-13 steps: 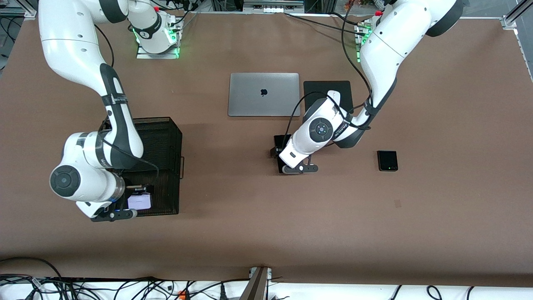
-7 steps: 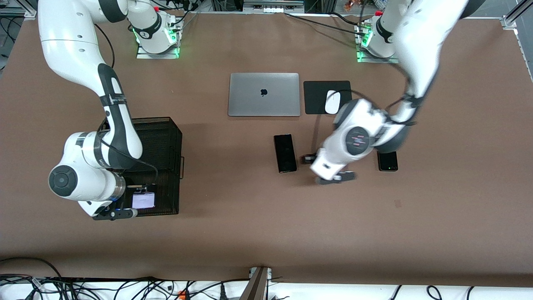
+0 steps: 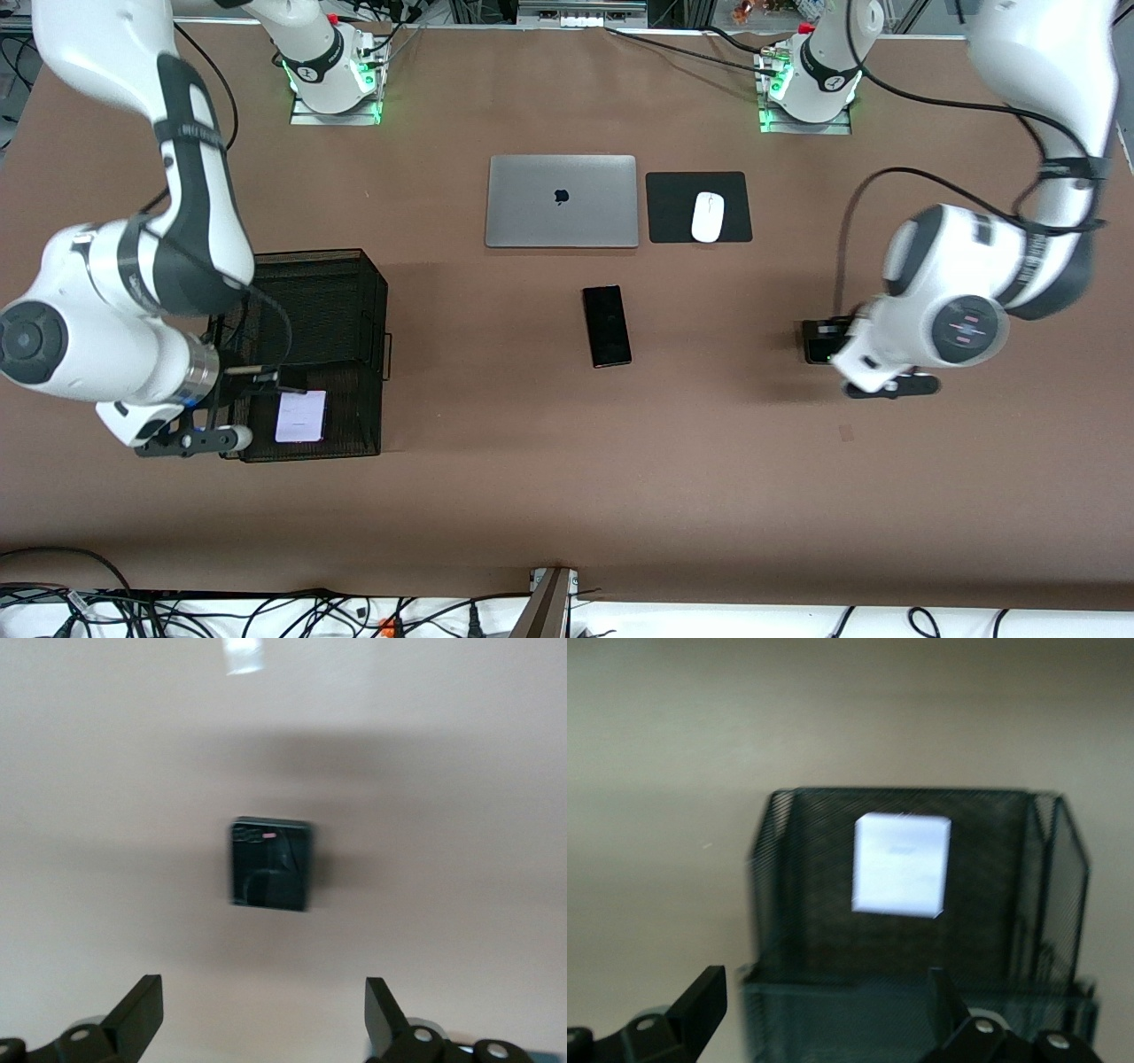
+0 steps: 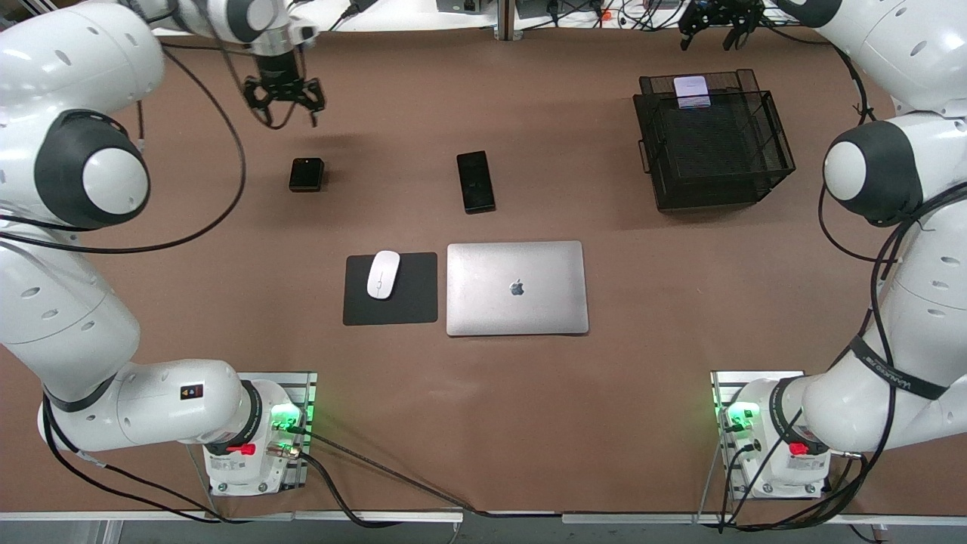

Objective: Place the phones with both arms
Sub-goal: 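Grasp the black phone with the right gripper while the left gripper grasps the flip phone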

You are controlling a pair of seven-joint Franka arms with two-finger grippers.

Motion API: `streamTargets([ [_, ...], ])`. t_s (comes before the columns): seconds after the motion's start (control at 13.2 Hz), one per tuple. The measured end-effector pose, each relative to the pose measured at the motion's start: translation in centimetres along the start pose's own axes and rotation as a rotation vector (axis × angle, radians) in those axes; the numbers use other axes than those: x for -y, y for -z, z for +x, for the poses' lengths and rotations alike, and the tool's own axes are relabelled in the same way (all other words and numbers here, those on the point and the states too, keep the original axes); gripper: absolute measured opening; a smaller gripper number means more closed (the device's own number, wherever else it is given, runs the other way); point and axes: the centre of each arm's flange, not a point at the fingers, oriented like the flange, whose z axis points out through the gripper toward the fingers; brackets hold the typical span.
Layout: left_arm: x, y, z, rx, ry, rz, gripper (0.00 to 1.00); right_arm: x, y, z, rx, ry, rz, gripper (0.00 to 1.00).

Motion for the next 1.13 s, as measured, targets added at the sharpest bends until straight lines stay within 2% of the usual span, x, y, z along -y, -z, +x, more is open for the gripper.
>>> streamTargets([
  [0.15,3.7,-3.2,1.0,0.041,-0.016,-0.029,1.0,6.6,0.3,-1.4,0.016,-0.026,-0.001,1.0],
  [0.23,4.3,-4.8,1.5,0.037,-0.021,-0.044,1.0,10.9,-0.2,-2.4,0.019,-0.035,-0.004,1.0],
  [0.45,2.0,-9.6,2.2,-0.038,-0.058,-0.081,1.0,25.7,-2.7,-7.1,-0.024,-0.035,-0.004,1.0],
  [0.68,0.4,-13.1,1.8,-0.108,-0.078,-0.108,1.0,37.1,-7.7,-12.4,-0.084,0.002,-0.009,1.0],
  [0.91,0.2,-15.5,1.5,-0.153,-0.085,-0.118,1.0,44.2,-14.2,-16.9,-0.134,0.066,-0.046,1.0],
  [1.13,0.2,-15.6,1.4,-0.157,-0.094,-0.107,1.0,45.7,-20.5,-18.0,-0.142,0.098,-0.076,1.0],
])
